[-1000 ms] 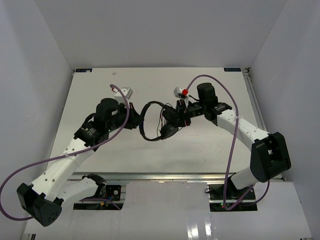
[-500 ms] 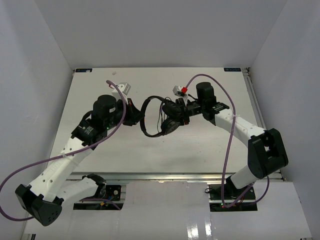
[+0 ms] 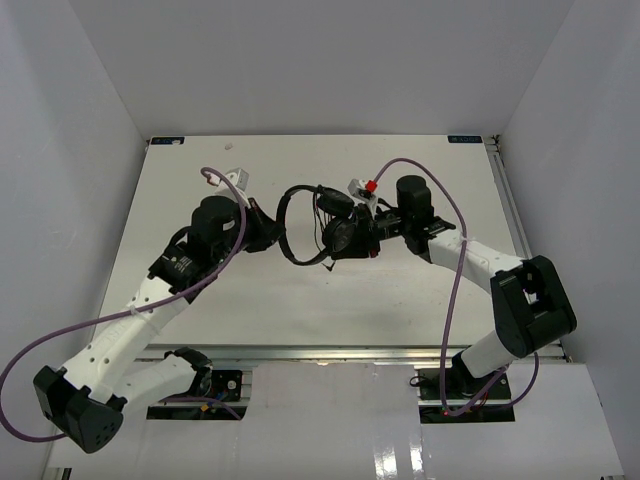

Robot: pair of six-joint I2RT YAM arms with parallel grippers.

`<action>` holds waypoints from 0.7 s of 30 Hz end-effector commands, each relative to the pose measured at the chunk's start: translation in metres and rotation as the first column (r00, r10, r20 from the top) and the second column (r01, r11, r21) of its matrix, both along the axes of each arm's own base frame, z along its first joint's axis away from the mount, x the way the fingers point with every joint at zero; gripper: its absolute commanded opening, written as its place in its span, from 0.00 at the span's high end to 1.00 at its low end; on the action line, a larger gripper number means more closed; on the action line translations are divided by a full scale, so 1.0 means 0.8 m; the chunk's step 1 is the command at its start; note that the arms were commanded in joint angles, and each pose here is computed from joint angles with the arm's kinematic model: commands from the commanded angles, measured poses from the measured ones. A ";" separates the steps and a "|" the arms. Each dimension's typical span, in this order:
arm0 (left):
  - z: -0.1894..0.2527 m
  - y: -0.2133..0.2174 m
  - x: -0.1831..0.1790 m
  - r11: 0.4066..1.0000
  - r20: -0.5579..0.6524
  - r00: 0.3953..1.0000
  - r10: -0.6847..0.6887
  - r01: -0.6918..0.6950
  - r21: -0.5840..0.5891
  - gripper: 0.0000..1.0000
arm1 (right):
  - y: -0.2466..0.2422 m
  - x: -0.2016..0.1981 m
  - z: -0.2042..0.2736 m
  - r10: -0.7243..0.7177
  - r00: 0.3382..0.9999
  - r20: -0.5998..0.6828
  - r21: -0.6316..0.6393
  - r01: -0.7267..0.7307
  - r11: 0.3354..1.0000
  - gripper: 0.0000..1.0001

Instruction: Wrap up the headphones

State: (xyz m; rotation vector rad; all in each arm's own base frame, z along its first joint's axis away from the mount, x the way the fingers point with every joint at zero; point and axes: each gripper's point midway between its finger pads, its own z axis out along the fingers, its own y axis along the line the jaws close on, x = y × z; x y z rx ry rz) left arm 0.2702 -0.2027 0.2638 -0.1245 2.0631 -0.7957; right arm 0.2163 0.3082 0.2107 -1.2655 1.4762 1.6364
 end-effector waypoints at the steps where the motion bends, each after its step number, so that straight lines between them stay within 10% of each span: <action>1: -0.004 0.011 0.027 0.974 -0.015 0.982 0.190 -0.191 -0.120 1.00 | 0.002 -0.002 0.004 0.035 0.998 -0.051 0.032 -0.034 0.999 0.91; 21: -0.161 0.028 0.074 0.871 -0.243 0.864 0.441 -0.477 -0.116 1.00 | 0.023 0.069 -0.103 -0.021 0.893 -0.450 0.081 0.064 0.995 0.91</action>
